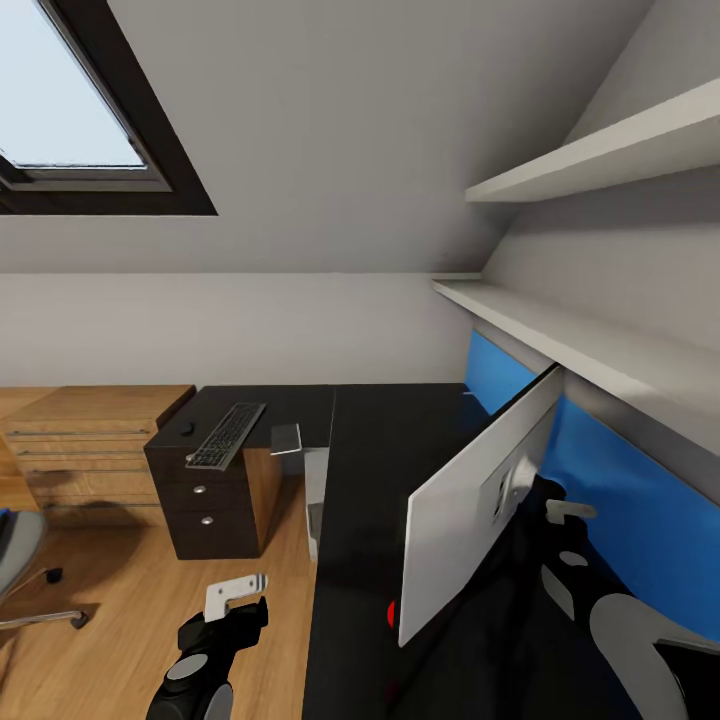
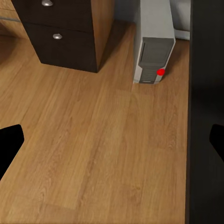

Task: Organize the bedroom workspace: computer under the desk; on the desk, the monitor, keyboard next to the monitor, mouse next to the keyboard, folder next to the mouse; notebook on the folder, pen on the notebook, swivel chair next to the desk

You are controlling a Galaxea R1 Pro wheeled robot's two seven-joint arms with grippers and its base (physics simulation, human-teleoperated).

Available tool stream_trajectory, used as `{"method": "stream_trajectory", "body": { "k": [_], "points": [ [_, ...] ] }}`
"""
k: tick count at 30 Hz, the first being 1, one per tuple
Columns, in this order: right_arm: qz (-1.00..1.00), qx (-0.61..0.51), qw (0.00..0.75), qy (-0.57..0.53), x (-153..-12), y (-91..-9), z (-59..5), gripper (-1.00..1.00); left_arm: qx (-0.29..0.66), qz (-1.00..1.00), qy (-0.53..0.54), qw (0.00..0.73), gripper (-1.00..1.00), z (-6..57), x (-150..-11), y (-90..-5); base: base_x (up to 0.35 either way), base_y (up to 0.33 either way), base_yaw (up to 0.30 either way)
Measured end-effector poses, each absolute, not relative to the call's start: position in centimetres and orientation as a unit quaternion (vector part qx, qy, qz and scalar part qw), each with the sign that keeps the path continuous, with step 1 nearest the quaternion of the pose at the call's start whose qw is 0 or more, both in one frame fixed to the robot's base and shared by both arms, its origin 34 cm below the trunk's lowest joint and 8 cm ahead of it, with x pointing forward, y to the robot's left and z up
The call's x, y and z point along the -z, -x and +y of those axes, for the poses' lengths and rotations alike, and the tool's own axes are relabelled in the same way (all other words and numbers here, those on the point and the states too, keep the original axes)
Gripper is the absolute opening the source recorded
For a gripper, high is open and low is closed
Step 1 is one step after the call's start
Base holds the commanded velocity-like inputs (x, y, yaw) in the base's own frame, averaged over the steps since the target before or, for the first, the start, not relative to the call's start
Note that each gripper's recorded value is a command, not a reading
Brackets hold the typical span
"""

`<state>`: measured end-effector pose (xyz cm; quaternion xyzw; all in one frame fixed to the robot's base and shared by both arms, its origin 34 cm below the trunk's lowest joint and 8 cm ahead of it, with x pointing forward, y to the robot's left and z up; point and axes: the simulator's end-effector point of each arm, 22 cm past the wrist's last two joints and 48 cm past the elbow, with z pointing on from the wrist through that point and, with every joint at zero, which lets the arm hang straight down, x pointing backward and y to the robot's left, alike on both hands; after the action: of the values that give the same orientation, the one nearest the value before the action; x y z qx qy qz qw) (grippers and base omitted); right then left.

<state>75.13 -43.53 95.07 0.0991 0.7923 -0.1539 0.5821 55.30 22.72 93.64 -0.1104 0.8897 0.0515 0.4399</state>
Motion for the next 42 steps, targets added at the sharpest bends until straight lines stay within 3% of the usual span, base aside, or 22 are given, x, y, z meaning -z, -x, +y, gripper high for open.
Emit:
{"method": "stream_trajectory", "body": {
  "k": [8,33,35,42],
  "points": [
    [0.792,0.154,0.582,-0.099,-95.0,-75.2,-43.5,1.0,-0.052,0.89,0.11,0.44,1.0,22.7,-93.6,-55.3,-0.151,0.0,0.0],
    [0.795,0.143,0.581,-0.1,-94.8,-75.5,-41.8,1.0,-0.053,0.89,0.112,0.44,1.0,22.9,-93.6,-55.3,-0.319,0.034,0.0],
    [0.815,0.116,0.558,-0.102,-95.7,-77.3,-37.6,1.0,-0.054,0.889,0.113,0.44,1.0,23.0,-93.6,-55.3,-0.088,0.022,0.0],
    [0.846,0.106,0.51,-0.112,-96.6,-74.5,-36.1,1.0,-0.055,0.889,0.115,0.441,1.0,23.2,-93.7,-55.3,-0.025,0.006,0.0]
  ]
}}
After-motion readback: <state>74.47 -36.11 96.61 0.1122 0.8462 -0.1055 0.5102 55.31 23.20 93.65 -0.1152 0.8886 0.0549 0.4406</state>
